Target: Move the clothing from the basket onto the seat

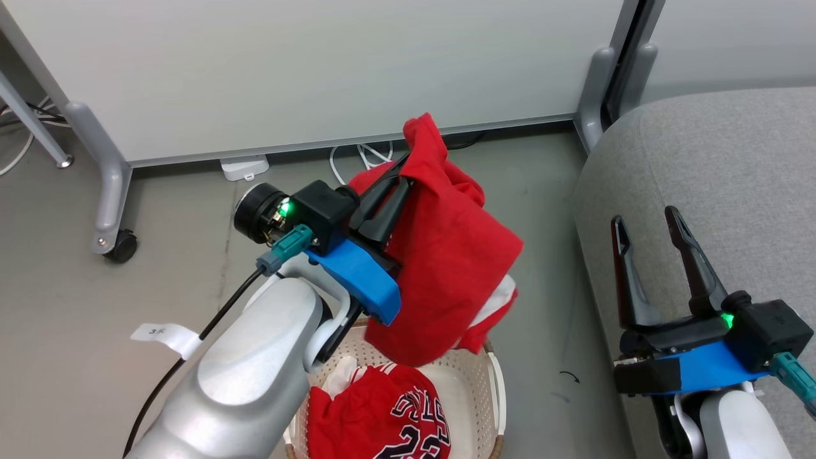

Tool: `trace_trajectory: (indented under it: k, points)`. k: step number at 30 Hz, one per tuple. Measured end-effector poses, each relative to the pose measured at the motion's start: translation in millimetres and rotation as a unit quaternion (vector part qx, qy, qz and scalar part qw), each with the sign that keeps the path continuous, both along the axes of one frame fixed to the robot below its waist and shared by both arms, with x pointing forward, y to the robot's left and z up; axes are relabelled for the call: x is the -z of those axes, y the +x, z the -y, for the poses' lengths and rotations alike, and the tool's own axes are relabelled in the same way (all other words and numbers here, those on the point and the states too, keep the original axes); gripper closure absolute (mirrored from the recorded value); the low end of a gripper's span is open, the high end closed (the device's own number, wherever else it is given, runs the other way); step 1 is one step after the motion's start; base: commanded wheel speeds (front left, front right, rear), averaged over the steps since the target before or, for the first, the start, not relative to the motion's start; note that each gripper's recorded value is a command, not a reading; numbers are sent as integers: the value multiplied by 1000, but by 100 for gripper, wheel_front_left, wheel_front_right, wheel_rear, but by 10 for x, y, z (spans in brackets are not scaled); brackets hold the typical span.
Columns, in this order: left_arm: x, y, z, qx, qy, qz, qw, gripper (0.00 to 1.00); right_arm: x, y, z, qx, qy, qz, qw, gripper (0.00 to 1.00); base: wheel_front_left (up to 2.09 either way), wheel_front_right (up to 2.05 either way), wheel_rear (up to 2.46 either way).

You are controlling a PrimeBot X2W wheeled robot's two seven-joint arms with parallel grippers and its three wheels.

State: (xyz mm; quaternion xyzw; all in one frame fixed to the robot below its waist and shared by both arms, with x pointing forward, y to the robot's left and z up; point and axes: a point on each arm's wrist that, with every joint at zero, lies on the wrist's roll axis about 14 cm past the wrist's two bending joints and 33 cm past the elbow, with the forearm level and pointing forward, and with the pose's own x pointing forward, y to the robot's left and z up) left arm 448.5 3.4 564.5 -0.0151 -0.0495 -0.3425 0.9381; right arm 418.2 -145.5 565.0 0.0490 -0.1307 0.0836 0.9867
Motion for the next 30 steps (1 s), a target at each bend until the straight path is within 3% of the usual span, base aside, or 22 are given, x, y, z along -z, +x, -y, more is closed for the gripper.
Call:
trace_trajectory:
  k: [8, 20, 30]
  points:
    - [30, -8, 11, 4, 4, -4, 1000, 100, -65, 22, -132, -19, -6, 11, 1000, 0, 0, 0, 0]
    - [27, 5, 51, 10, 12, 0, 1000, 100, -325, 117, -868, -125, -26, 50, 991, 0, 0, 0, 0]
    - [-26, -65, 235, 36, 12, 10, 999, 100, -75, 194, -1309, -191, -45, 11, 981, 0, 0, 0, 0]
